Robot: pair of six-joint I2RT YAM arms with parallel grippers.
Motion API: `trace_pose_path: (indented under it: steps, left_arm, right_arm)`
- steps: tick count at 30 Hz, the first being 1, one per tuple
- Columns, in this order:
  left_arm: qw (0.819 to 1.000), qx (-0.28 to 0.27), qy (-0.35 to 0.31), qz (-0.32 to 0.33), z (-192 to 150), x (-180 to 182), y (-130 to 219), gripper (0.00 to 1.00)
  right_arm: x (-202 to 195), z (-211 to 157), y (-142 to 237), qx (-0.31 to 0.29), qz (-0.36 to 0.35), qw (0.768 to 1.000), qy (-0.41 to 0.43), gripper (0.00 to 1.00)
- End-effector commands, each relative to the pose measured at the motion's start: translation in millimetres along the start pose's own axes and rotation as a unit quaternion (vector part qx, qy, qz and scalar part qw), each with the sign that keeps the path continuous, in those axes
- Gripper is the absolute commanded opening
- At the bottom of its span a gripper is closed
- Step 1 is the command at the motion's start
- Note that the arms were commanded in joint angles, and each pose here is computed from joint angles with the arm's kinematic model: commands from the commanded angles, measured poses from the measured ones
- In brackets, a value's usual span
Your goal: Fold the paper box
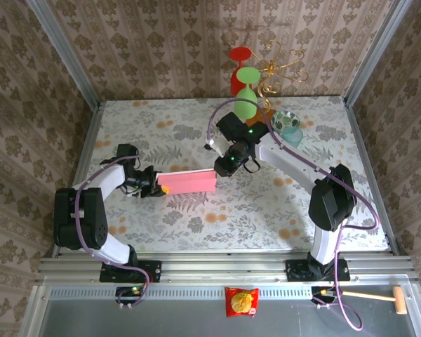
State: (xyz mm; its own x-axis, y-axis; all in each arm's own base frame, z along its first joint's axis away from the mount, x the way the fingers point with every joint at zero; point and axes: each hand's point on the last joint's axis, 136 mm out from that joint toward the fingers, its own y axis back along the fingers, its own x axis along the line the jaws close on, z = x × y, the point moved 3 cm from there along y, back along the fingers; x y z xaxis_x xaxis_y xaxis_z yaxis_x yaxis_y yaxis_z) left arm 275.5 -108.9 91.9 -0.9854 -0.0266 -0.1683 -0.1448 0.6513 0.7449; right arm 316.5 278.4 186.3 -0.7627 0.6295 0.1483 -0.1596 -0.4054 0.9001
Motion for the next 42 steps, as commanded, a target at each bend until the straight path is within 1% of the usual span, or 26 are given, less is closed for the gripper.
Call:
trace_pose_path:
  steps: [1, 3, 6, 8, 15, 17, 21, 29, 37, 42]
  left_arm:
    - [0.999, -0.032, 0.010, 0.015, 11, 5, 0, 0.18]
    - [0.999, -0.032, 0.009, 0.014, 11, 5, 1, 0.18]
    - [0.999, -0.032, 0.010, 0.014, 11, 5, 1, 0.18]
    - [0.999, -0.032, 0.010, 0.014, 11, 5, 1, 0.18]
    - [0.999, -0.032, 0.013, 0.013, 11, 7, 1, 0.18]
    - [0.999, -0.032, 0.015, 0.014, 12, 7, 0, 0.18]
    - [0.999, -0.032, 0.018, 0.013, 12, 8, -1, 0.18]
    - [0.999, -0.031, 0.030, 0.008, 14, 9, -3, 0.18]
    - [0.999, -0.031, 0.031, 0.006, 14, 8, -3, 0.17]
    - [0.999, -0.031, 0.031, 0.005, 14, 8, -2, 0.17]
  right_arm:
    - [-1, 0, -2, 0.009, -0.013, 1.000, -0.007, 0.13]
    - [-1, 1, -2, 0.007, -0.015, 1.000, -0.008, 0.08]
    - [-2, 0, -3, 0.010, -0.020, 1.000, -0.013, 0.05]
    - [-3, -1, -4, 0.009, -0.024, 0.999, -0.020, 0.00]
    - [-2, 1, -1, -0.004, -0.021, 0.997, -0.072, 0.00]
    - [1, 1, -3, -0.002, -0.011, 0.995, -0.095, 0.00]
    - [5, -2, -5, 0.004, -0.015, 0.992, -0.123, 0.00]
    - [8, -3, -3, -0.004, -0.019, 0.981, -0.192, 0.00]
    - [11, 2, -1, -0.007, -0.024, 0.973, -0.228, 0.00]
    - [10, 3, -1, 0.006, -0.032, 0.968, -0.247, 0.00]
